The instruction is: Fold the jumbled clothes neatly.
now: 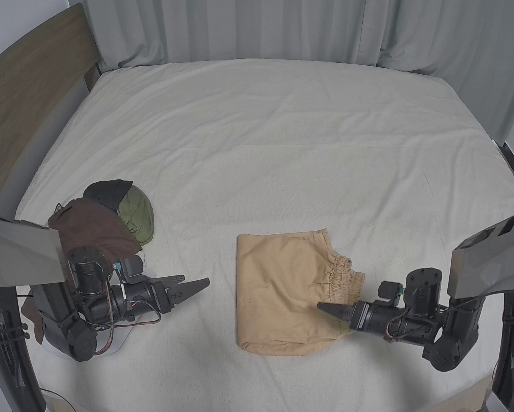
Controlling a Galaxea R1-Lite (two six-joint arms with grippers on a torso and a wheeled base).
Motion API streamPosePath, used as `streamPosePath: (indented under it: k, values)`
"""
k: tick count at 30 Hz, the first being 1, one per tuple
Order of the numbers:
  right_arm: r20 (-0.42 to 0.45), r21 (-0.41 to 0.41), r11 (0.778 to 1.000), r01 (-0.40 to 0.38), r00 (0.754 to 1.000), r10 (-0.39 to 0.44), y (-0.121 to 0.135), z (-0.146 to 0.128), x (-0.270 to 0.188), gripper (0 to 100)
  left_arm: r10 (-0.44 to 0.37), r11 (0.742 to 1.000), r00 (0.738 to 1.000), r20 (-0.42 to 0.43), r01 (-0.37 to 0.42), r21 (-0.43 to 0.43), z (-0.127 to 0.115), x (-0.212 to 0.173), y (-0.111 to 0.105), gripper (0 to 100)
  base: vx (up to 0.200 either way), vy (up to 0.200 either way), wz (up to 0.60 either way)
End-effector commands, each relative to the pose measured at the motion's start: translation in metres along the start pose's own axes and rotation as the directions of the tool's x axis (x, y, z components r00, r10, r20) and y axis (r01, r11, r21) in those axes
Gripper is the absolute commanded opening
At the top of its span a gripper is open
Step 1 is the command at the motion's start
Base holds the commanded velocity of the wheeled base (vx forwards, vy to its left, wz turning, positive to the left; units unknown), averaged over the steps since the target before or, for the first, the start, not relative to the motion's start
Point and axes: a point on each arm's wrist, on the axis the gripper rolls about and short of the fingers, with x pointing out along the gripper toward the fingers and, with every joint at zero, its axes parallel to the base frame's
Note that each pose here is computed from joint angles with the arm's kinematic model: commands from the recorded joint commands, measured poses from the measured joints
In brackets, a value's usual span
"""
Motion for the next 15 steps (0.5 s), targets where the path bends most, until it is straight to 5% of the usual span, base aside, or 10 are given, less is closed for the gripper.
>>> streamPosePath:
  k: [1,15]
  values:
    - [0.131,-0.027,0.998,-0.057,0.990,0.060,0.010,0.032,0.000,100,0.002,1.000,1.000,-0.008,-0.002,0.000,-0.003,0.001,0.001,100,0.000,0.000,0.00]
    - [0.168,-0.033,0.994,-0.100,0.980,0.105,0.012,0.043,0.020,100,0.009,1.000,1.000,-0.011,-0.009,0.010,-0.004,0.002,0.005,100,0.000,0.000,0.00]
